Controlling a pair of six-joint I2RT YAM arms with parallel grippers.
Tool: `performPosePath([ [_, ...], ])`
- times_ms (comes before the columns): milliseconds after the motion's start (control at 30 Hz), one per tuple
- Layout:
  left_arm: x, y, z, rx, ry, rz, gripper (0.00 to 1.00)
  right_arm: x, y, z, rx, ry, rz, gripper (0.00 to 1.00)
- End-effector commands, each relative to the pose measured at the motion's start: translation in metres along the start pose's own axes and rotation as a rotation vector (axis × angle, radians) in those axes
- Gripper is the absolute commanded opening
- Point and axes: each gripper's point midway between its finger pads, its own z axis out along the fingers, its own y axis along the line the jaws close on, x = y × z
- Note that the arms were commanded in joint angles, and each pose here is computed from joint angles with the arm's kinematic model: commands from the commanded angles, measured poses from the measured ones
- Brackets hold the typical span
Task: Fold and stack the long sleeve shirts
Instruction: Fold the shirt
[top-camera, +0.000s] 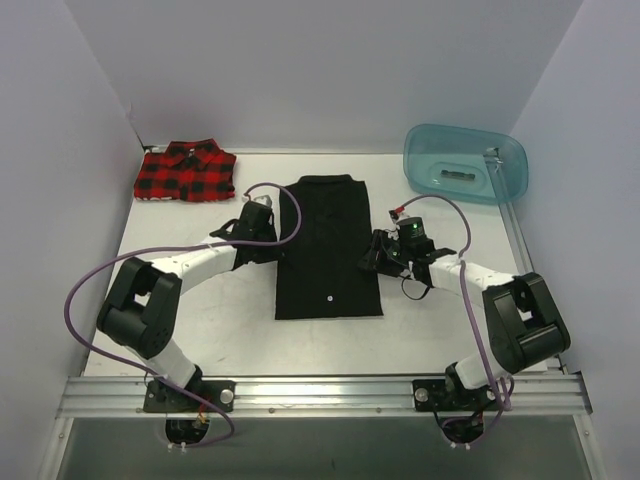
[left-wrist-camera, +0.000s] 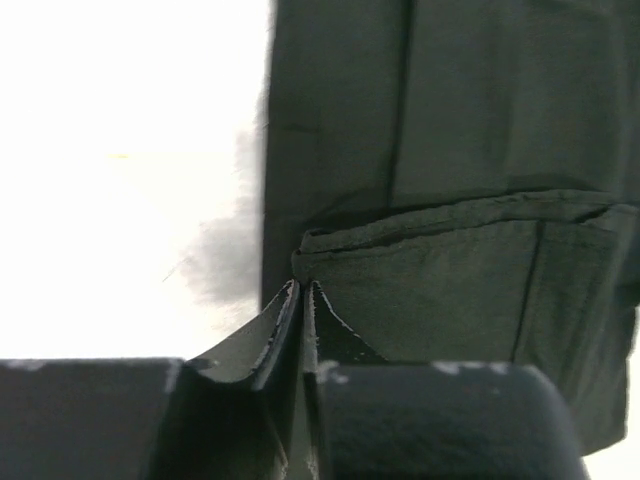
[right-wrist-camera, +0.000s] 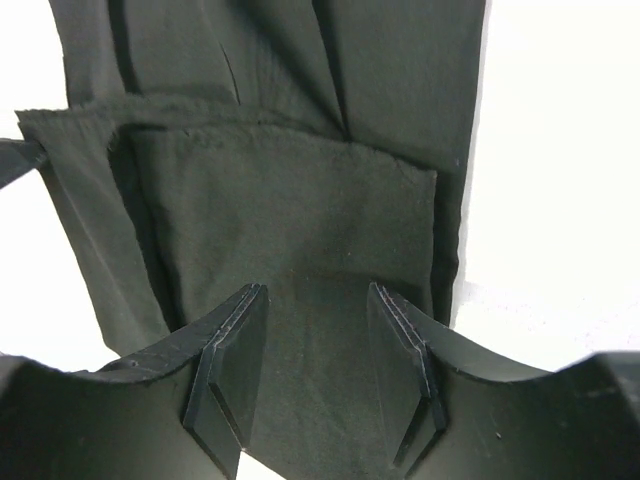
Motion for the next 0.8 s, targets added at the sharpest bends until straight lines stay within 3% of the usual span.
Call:
performPosePath([
  [0,-0.012,0.006,-0.008,-0.056,-0.029,0.014,0.14,-0.027,0.014,-0.013,-0.010,-0.063,-0.040,0.44],
  [167,-0.026,0.011,-0.026,-0.098,-0.091,0.001,0.28,-0.043,0.043,-0.024,-0.086,-0.093,-0.046,0.43],
  [200,-0.030,0.011,-0.030,-0.101,-0.103,0.000,0.35,-0.050,0.053,-0.026,-0.106,-0.106,-0.054,0.43],
  [233,-0.038,0.006,-0.037,-0.086,-0.128,0.000,0.51,-0.052,0.060,-0.027,-0.120,-0.107,-0.058,0.43],
  [267,-0.041,0.005,-0.041,-0.085,-0.133,0.001,0.61,-0.050,0.070,-0.027,-0.145,-0.098,-0.068,0.43],
  [333,-0.050,-0.005,-0.053,-0.057,-0.158,0.000,0.67,-0.059,0.090,-0.030,-0.189,-0.109,-0.067,0.43],
  [533,-0.044,-0.045,-0.071,0.103,-0.163,-0.025,0.67,-0.059,0.153,-0.019,-0.364,-0.072,-0.071,0.38],
  [633,-0.021,-0.051,-0.060,0.144,-0.120,-0.060,0.61,-0.051,0.164,0.000,-0.389,-0.025,-0.067,0.36],
  [767,0.006,-0.035,-0.042,0.120,-0.076,-0.099,0.56,-0.039,0.144,0.035,-0.351,0.031,-0.026,0.33],
])
